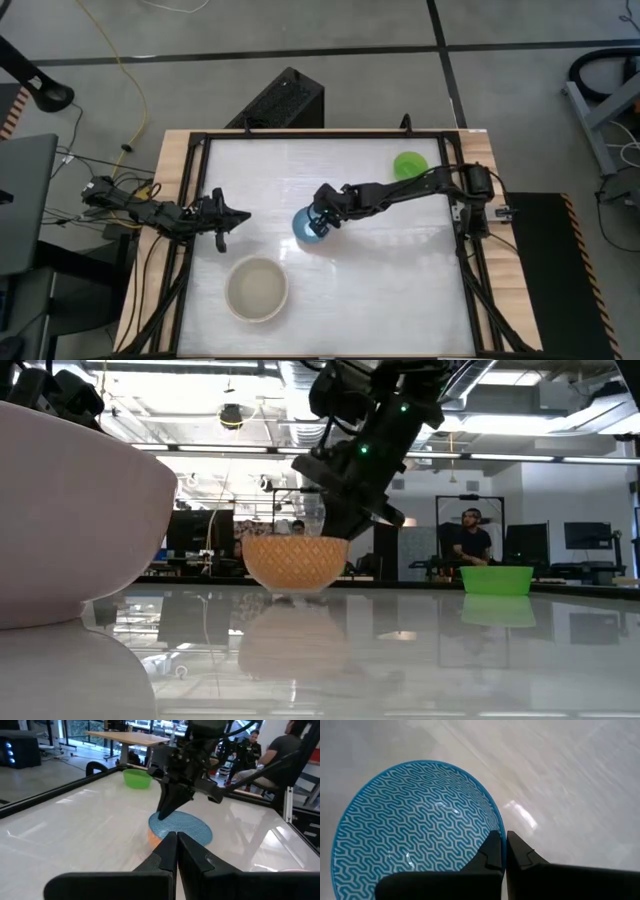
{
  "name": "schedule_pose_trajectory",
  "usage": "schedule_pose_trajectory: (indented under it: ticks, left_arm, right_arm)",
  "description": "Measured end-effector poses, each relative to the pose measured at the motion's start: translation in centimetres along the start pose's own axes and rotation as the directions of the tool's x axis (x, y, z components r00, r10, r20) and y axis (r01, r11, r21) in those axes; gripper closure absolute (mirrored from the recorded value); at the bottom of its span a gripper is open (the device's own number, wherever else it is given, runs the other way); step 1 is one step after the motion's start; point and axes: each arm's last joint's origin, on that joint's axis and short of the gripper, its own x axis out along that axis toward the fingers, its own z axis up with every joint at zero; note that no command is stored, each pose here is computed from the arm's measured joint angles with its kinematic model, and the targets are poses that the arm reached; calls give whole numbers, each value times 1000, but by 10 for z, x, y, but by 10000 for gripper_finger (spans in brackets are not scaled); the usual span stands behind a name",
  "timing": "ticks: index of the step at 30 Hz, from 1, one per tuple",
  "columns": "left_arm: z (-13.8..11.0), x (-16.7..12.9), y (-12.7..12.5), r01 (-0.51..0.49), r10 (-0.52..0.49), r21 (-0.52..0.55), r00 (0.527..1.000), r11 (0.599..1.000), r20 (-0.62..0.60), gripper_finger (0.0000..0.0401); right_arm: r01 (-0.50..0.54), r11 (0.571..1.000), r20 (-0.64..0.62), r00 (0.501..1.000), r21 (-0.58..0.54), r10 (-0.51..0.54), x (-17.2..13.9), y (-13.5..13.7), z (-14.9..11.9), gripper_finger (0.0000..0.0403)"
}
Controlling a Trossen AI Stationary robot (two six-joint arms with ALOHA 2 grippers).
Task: Nest bowls inside each other by size order
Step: Remove the blue bowl from the top of the gray bowl to the center of the table, then stack the green bowl on top of the gray bowl
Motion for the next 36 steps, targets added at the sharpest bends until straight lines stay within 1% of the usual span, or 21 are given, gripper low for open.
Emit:
schedule_pose_trajectory:
  ticks: [4, 6, 12, 17, 19, 21, 23, 24, 26, 28, 31, 33, 34, 36]
  left_arm:
    - [0, 0, 0, -1, 1, 0, 1000, 1000, 0, 401]
    - [0, 0, 0, -2, 2, 0, 1000, 1000, 0, 401]
    - [0, 0, 0, -4, 4, 0, 1000, 1000, 1, 401]
    - [0, 0, 0, -4, 4, 0, 1000, 1000, 1, 401]
    - [0, 0, 0, -4, 4, 0, 1000, 1000, 1, 401]
    - [0, 0, 0, -4, 4, 0, 1000, 1000, 1, 401]
    - [0, 0, 0, -4, 4, 0, 1000, 1000, 1, 401]
    - [0, 0, 0, -4, 4, 0, 1000, 1000, 1, 401]
    - [0, 0, 0, -4, 4, 0, 1000, 1000, 1, 401]
    - [0, 0, 0, -4, 4, 0, 1000, 1000, 1, 401]
    - [0, 0, 0, -4, 4, 0, 1000, 1000, 1, 401]
    - [0, 0, 0, -5, 5, 0, 1000, 1000, 1, 401]
    - [0, 0, 0, -5, 5, 0, 1000, 1000, 1, 401]
    - [0, 0, 0, -5, 5, 0, 1000, 1000, 1, 401]
  right_arm:
    - [14, 1000, -19, 1000, 17, -13, 0, -1, -2, 396]
    - [8, 1000, -14, 1000, 23, -8, 0, -1, -2, 387]
    - [-3, 1000, -19, 1000, 19, 3, -1, 3, -4, 313]
    - [-6, 1000, -22, 1000, 7, 6, -3, 3, -4, 271]
    - [7, 1000, -6, 1000, -6, -7, -9, 1, 0, 260]
    - [29, 999, 3, 1000, -14, -29, -22, -5, 5, 252]
    - [83, 996, 6, 997, -17, -83, -36, -15, 10, 246]
    - [128, 992, 6, 992, -13, -128, -44, -22, 13, 243]
    - [237, 971, -10, 971, 15, -237, -58, -41, 17, 238]
    - [342, 938, -57, 939, 54, -339, -71, -66, 22, 231]
    - [521, 845, -182, 848, 117, -498, -79, -106, 24, 216]
    - [593, 795, -263, 794, 129, -549, -78, -130, 24, 203]
    - [611, 779, -290, 778, 142, -558, -77, -141, 24, 195]
    - [625, 764, -317, 766, 163, -559, -75, -157, 25, 179]
